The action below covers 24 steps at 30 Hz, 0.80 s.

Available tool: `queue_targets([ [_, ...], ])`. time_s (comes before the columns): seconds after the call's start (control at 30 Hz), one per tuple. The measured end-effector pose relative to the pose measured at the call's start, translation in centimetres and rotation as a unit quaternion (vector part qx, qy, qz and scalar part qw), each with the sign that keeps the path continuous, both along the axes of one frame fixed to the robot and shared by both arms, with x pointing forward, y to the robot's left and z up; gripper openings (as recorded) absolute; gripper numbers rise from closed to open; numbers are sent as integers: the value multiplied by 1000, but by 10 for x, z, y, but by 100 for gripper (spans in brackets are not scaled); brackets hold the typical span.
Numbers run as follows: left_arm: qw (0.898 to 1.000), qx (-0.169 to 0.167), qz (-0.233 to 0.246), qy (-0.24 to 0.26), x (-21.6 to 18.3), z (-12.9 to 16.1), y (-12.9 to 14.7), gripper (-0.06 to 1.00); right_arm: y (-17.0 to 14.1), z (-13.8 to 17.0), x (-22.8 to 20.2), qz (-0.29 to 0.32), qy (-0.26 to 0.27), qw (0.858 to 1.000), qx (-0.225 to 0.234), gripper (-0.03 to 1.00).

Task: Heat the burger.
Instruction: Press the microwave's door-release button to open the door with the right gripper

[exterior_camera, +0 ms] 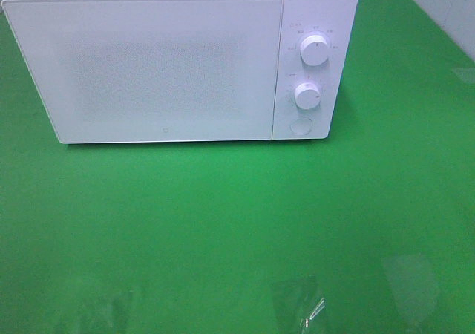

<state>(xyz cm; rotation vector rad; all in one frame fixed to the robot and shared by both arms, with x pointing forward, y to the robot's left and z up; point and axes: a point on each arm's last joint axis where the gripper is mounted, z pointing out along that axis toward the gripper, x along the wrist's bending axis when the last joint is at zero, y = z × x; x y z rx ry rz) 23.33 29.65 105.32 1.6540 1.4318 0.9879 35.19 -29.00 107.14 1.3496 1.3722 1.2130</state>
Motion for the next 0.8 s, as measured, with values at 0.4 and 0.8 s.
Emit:
queue_targets([
  [0.4,1000,0,0,0,0,0,0,88,1,-19,58,-14,10,1000,-2,74],
  [0.8,1000,0,0,0,0,0,0,88,2,-50,85,-28,-5,999,14,74],
])
